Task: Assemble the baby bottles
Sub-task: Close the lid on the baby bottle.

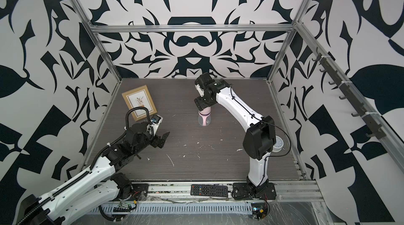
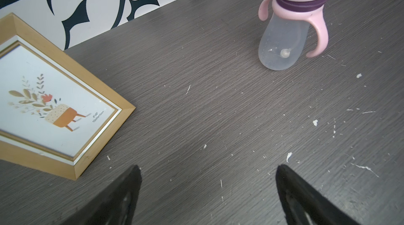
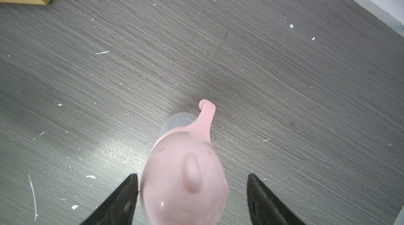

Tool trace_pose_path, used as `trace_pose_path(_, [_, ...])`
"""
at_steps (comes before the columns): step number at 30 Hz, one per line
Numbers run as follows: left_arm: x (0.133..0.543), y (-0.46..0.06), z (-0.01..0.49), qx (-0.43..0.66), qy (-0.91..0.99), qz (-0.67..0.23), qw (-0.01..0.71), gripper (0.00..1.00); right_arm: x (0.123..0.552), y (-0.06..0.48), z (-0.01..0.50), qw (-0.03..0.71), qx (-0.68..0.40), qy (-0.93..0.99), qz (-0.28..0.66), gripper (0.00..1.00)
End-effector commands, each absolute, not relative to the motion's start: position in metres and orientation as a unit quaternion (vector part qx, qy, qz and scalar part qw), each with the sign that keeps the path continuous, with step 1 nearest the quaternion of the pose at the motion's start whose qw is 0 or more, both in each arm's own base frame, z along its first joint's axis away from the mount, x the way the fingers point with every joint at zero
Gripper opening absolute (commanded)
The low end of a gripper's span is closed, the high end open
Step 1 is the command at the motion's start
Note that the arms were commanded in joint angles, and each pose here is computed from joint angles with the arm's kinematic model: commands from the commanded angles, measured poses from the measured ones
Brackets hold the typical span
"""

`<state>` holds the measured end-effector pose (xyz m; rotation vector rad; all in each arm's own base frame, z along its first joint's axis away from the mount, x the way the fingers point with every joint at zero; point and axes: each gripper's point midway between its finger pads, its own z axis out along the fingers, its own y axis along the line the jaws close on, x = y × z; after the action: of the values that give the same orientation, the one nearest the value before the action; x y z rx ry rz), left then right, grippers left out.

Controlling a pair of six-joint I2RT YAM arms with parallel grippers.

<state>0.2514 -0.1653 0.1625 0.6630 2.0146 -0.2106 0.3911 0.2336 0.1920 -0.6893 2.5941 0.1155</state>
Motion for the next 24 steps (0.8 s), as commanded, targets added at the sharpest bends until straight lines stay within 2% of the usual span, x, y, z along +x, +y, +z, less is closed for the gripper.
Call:
trace_pose_path(1, [0.252,-0.169,0.174,0.273,0.823,-0.094,0.489,0.99,0.392,0.234,0.205,0.248,-0.244,0.936,0.056,0.76])
trace_pose_path(4, [0.253,-0.169,0.174,0.272,0.824,-0.094,0.489,0.99,0.391,0.234,0.206,0.249,-0.242,0.936,0.061,0.7])
trace_pose_path(7, [0.254,-0.169,0.173,0.271,0.825,-0.091,0.487,0.99,0.389,0.233,0.208,0.254,-0.24,0.935,0.063,0.69])
trace_pose_path(12, [0.257,-0.171,0.171,0.27,0.828,-0.09,0.484,0.99,0.386,0.234,0.211,0.265,-0.24,0.931,0.074,0.71])
trace_pose_path(19, [0.271,-0.176,0.179,0.248,0.829,-0.091,0.492,0.99,0.388,0.237,0.24,0.316,-0.24,0.913,0.096,0.8])
trace_pose_path(22, [0.283,-0.186,0.186,0.238,0.828,-0.098,0.498,1.0,0.392,0.237,0.257,0.345,-0.237,0.902,0.108,0.8])
trace_pose_path(24, [0.294,-0.194,0.194,0.232,0.826,-0.105,0.502,0.99,0.394,0.237,0.268,0.365,-0.23,0.894,0.121,0.75])
